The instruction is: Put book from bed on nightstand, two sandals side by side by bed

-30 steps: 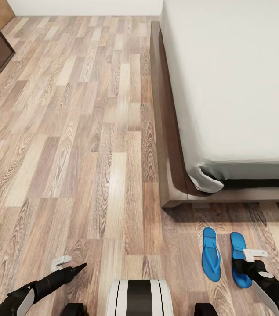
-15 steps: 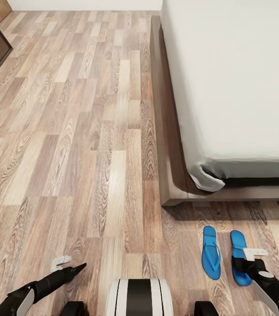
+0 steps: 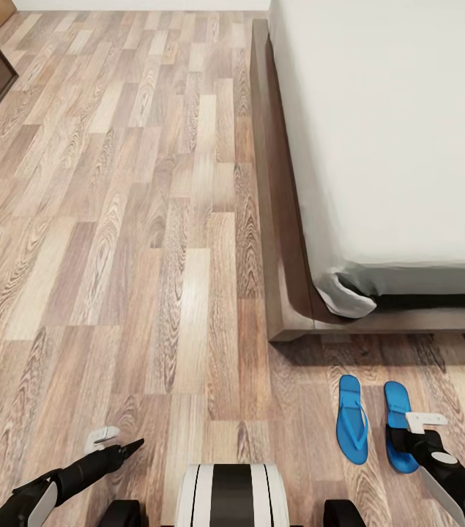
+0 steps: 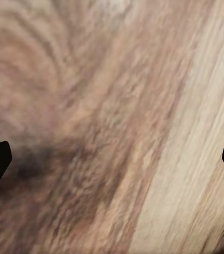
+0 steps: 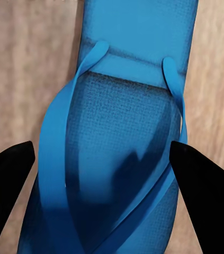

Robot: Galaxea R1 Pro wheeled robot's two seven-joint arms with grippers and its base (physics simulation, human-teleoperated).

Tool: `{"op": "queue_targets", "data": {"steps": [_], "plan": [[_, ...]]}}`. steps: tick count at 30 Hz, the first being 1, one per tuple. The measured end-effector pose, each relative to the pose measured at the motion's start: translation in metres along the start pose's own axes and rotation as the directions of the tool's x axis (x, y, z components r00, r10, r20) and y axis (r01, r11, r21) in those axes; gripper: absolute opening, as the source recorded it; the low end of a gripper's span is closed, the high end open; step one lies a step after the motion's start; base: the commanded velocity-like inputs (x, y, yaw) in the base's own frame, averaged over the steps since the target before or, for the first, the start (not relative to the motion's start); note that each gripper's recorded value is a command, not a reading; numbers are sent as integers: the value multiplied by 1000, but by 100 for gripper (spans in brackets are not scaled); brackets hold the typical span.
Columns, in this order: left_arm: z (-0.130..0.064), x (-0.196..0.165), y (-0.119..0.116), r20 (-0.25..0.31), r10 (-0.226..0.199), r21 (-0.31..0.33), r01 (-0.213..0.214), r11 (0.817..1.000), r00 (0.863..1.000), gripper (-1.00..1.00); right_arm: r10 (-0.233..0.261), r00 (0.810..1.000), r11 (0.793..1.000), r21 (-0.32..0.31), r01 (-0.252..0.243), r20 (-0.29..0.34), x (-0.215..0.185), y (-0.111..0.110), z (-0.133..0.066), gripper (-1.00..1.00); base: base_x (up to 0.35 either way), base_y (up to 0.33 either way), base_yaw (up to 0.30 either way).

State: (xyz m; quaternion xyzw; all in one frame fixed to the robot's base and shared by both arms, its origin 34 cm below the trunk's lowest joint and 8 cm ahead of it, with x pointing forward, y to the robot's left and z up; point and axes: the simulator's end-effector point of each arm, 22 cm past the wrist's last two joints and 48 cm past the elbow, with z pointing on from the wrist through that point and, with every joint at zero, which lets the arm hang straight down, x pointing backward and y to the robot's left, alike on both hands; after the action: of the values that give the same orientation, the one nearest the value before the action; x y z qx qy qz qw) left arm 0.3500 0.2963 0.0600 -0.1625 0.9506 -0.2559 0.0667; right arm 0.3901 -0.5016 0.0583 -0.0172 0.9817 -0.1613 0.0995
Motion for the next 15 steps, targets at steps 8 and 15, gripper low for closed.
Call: {"op": "queue_targets", "data": {"steps": [8, 15], "plan": [[0, 0, 0, 0, 0, 0, 0, 1000, 1000, 100, 0, 1000, 1000, 0, 0, 1, 0, 0, 0, -100, 0, 0, 0], [0, 0, 0, 0, 0, 0, 0, 1000, 1000, 100, -2, 999, 1000, -6, 1, -50, 12, 3, 0, 100, 0, 0, 0]]}}
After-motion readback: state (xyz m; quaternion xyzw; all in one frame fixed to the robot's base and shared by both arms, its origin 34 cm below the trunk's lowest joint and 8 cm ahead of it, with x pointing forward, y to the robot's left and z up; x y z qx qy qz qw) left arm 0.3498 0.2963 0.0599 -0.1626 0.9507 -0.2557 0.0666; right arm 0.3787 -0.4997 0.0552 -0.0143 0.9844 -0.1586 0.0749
